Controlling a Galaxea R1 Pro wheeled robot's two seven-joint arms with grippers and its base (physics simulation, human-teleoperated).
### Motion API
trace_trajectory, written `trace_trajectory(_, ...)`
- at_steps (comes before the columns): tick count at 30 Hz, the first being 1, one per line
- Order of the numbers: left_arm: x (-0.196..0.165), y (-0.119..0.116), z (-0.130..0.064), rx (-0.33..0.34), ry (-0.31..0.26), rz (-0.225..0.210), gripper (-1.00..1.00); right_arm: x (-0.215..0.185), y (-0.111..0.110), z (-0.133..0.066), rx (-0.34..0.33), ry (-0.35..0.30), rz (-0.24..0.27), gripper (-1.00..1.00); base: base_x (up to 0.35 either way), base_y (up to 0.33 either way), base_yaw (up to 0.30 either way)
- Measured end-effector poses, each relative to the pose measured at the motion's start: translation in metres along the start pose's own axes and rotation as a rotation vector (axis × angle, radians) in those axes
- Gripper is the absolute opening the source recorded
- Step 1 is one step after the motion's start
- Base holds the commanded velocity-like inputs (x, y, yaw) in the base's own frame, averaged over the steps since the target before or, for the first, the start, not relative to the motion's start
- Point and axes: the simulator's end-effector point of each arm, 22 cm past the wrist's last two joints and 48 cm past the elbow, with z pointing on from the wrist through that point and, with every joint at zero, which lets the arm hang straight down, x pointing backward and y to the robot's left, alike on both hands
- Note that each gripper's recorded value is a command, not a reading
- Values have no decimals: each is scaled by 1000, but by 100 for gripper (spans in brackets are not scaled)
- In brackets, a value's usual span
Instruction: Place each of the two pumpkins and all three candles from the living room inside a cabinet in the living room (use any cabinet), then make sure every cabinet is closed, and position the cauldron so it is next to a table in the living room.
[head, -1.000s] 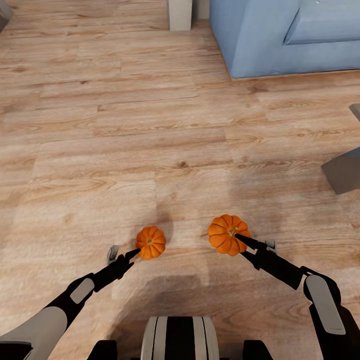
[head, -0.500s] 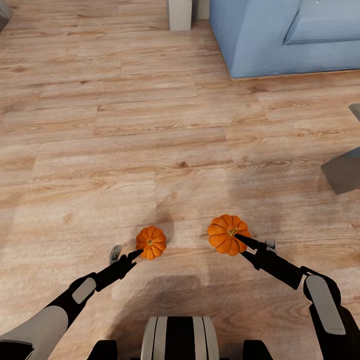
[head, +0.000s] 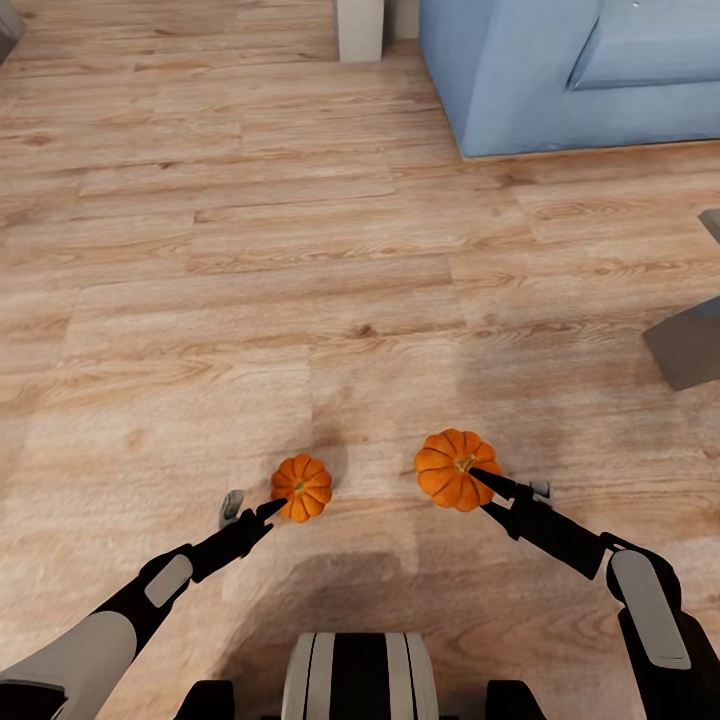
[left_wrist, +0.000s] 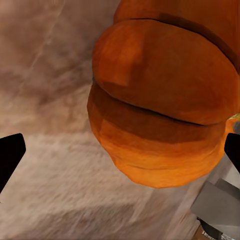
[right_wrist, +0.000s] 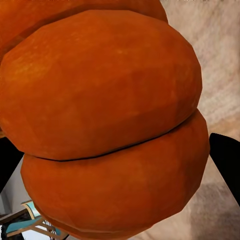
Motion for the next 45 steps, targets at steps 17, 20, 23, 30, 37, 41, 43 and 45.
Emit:
trace_trajectory(17, -5, -7, 2, 13, -12, 23, 100, 1, 0, 1, -1, 0, 2, -100, 67, -46, 0)
trace_trajectory(20, -6, -8, 2, 15, -14, 26, 100, 1, 0, 1, -1, 0, 2, -100, 34, -27, 0)
trace_trajectory(23, -6, -8, 2, 16, -14, 27, 100, 1, 0, 1, -2, 0, 2, -100, 13, -10, 0)
trace_trajectory(30, -5, -8, 3, 14, -10, 32, -100, 1, 0, 1, -2, 0, 2, -100, 3, -2, 0)
trace_trajectory(37, -5, -8, 3, 15, -14, 36, -100, 1, 1, 1, -3, 0, 2, -100, 0, 0, 0)
trace_trajectory(41, -6, -9, 3, 16, -15, 37, -100, 1, 0, 1, -2, 0, 2, -100, 0, 0, 0)
trace_trajectory(43, -6, -9, 3, 16, -15, 37, -100, 1, 0, 1, -1, 0, 1, -100, 0, 0, 0)
trace_trajectory(45, -6, -9, 3, 17, -15, 37, -100, 1, 1, 1, -2, 0, 2, -100, 0, 0, 0)
